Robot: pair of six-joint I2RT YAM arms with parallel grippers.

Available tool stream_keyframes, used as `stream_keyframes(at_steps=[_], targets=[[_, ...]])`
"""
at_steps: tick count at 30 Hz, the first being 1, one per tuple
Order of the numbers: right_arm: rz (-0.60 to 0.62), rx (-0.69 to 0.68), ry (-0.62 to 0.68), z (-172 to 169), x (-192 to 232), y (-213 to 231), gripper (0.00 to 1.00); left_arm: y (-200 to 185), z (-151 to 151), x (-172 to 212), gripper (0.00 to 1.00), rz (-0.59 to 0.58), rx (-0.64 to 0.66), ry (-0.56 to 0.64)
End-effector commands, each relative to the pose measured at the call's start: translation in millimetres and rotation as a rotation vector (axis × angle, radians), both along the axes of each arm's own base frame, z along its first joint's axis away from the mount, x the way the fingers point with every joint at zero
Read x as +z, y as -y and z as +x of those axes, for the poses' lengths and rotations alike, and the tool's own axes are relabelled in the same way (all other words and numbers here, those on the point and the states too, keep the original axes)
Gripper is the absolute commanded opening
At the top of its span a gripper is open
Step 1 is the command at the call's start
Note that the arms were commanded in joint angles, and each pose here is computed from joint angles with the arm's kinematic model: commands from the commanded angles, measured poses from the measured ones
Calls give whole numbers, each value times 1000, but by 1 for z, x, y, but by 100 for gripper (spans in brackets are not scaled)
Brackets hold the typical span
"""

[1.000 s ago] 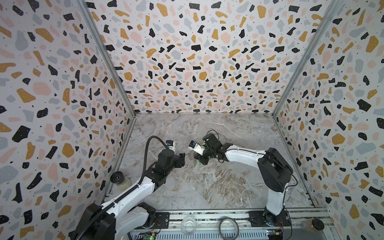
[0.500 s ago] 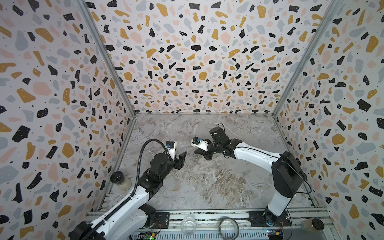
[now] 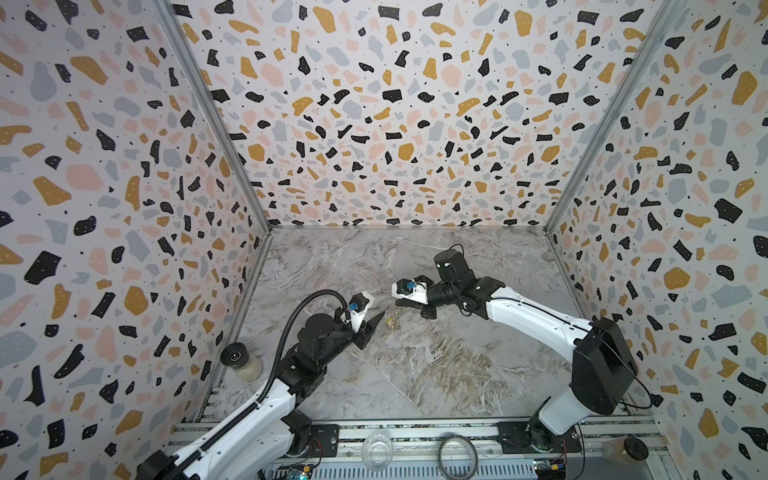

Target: Remove the keys from the keyring

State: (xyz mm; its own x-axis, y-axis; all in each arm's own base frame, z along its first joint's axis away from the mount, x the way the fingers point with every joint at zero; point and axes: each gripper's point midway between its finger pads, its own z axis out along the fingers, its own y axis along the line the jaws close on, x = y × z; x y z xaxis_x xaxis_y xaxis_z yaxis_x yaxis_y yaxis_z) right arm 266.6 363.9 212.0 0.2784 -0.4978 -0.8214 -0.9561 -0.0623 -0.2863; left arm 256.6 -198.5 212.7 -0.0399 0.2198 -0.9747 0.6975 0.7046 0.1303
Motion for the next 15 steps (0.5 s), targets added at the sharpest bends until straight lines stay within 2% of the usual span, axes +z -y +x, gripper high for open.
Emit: stream_keyframes(at_steps=[1,4,7,15], targets=[[50,66,71,-11,23,7,0,15,-7,20,46,9,-108,105],[70,111,72,-19,29,10,0,23,-8,26,45,3,-148,116],[81,140,74,-25,32,12,0,31,-7,27,39,8,-179,113],[80,158,67,-30,33,14,0,46,-5,31,34,9,-228,117]])
